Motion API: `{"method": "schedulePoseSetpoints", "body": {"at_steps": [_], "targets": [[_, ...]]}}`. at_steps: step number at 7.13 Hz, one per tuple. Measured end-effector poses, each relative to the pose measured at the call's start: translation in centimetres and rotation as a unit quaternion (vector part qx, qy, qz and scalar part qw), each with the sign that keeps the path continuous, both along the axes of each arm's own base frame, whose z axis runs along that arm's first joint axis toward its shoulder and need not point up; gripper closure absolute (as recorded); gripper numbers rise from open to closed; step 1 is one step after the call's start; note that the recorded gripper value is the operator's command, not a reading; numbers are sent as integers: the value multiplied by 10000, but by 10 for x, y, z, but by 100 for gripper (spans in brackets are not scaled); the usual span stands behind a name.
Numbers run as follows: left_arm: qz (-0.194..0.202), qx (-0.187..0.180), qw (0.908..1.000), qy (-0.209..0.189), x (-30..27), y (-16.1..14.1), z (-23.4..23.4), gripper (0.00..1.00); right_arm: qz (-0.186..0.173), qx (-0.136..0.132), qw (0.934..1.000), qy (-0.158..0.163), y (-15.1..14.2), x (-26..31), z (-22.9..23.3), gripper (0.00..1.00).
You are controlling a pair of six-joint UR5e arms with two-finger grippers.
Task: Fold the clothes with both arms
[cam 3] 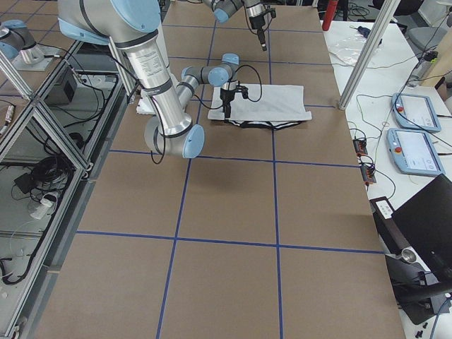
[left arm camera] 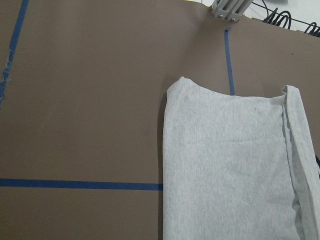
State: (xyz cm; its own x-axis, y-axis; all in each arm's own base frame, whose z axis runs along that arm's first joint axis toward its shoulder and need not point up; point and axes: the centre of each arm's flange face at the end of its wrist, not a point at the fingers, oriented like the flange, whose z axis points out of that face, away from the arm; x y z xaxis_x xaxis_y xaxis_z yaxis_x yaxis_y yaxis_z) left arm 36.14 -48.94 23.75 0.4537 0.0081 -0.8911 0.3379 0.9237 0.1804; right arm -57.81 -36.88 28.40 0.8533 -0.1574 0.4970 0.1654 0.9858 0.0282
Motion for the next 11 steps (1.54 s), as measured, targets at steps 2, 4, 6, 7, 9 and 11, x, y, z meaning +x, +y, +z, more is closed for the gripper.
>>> {"method": "schedulePoseSetpoints", "body": {"at_steps": [2, 4, 6, 7, 9, 11], "targets": [[9, 4, 10000, 4, 1, 1, 0, 0, -12, -11, 10000, 54, -1, 4, 7, 0], [15, -3, 10000, 18, 2, 2, -1, 0, -98, 1, 9998, 166, -5, 19, 13, 0], [37, -17, 10000, 33, 6, 5, -2, 0, -174, 32, 9995, 265, -6, 49, 30, 0], [53, -26, 10000, 42, 8, 7, -3, 0, -237, 77, 9991, 353, -8, 69, 49, 0], [65, -27, 10000, 55, 10, 8, -4, 0, -205, 163, 9992, 318, -22, 101, 55, 0], [76, -10, 9999, 68, 10, 8, -6, 0, -30, 365, 9993, 33, -52, 103, 15, 0]]}}
